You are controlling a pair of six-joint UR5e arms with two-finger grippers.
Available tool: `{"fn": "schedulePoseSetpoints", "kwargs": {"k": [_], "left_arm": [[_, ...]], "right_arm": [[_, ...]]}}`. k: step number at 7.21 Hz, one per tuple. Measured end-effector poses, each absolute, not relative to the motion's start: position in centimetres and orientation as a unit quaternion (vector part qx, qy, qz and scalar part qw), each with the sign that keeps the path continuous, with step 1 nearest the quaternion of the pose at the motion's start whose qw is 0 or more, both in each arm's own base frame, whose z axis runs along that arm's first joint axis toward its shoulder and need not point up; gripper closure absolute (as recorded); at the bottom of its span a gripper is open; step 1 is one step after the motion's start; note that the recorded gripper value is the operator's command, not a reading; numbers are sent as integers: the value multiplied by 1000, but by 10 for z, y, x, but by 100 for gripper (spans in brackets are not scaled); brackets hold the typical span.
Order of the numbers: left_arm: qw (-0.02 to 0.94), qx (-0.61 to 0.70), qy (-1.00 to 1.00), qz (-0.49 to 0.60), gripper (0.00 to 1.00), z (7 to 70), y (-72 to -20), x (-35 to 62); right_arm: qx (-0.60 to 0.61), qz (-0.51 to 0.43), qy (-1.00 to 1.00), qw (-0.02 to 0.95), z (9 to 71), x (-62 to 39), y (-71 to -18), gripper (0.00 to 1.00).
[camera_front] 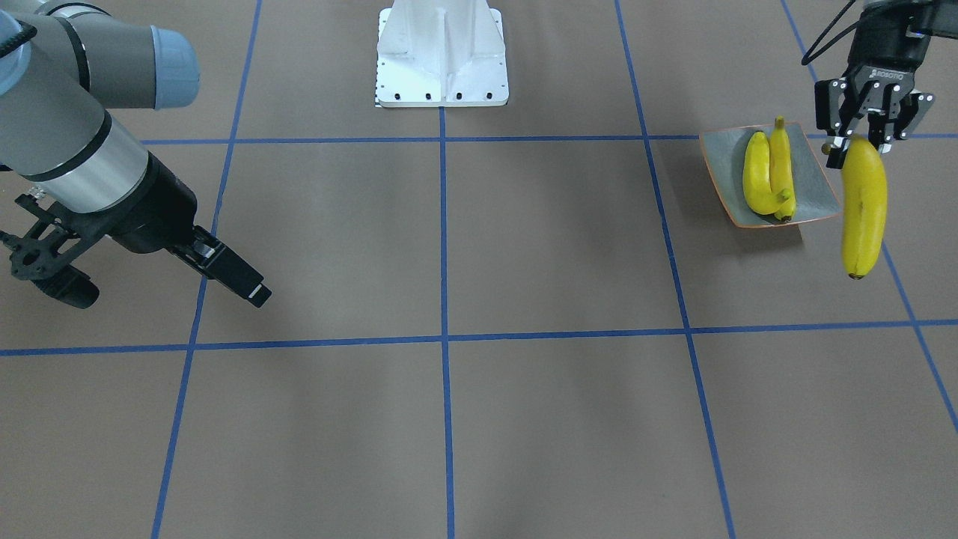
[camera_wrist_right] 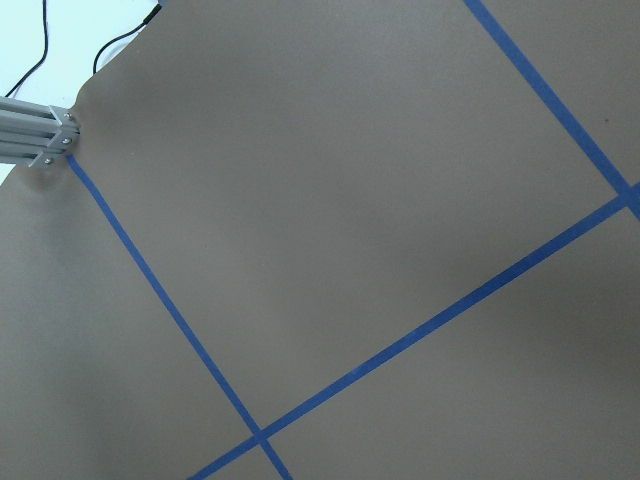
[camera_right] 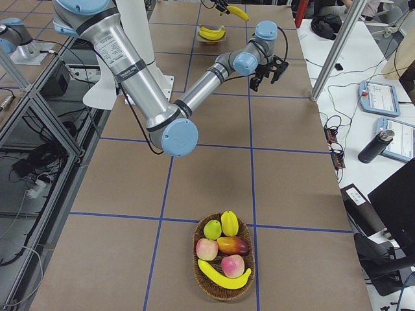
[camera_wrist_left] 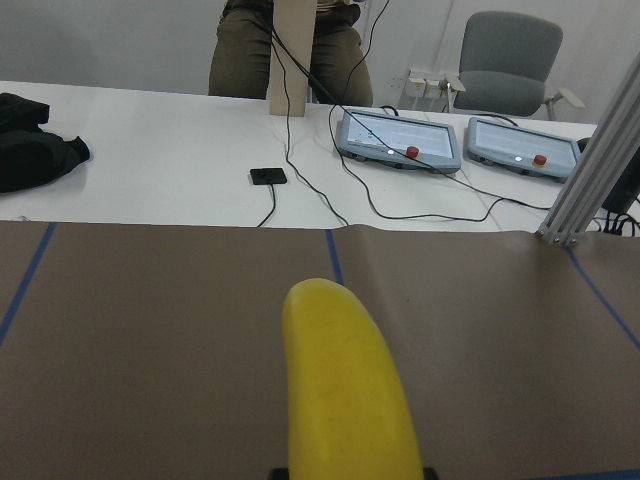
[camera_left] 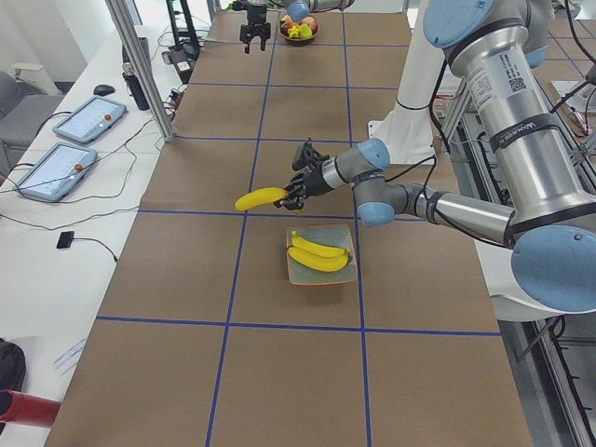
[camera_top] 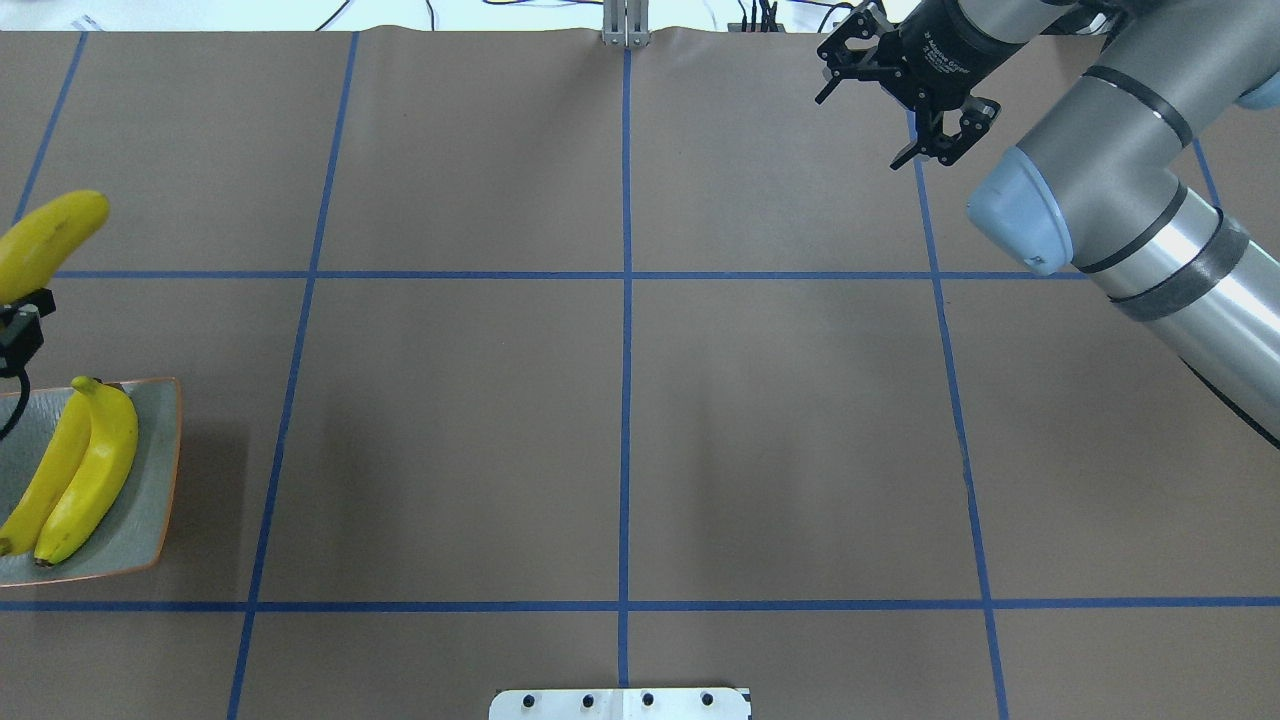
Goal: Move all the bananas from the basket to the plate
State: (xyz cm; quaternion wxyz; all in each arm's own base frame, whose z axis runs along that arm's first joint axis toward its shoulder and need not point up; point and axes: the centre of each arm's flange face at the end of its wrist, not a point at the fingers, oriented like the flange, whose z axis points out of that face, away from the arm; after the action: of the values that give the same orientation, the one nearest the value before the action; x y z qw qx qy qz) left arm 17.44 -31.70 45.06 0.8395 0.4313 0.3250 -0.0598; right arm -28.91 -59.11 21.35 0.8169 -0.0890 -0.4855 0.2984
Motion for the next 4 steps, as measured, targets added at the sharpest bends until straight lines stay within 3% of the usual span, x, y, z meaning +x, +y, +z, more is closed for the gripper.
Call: {"fn": "schedulePoseSetpoints", "kwargs": {"k": [4], "left_arm": [[845,468,257,23,100,470,-278,201]], "right_arm": [[-85,294,-485,819,218,-291,-577,0]]}}
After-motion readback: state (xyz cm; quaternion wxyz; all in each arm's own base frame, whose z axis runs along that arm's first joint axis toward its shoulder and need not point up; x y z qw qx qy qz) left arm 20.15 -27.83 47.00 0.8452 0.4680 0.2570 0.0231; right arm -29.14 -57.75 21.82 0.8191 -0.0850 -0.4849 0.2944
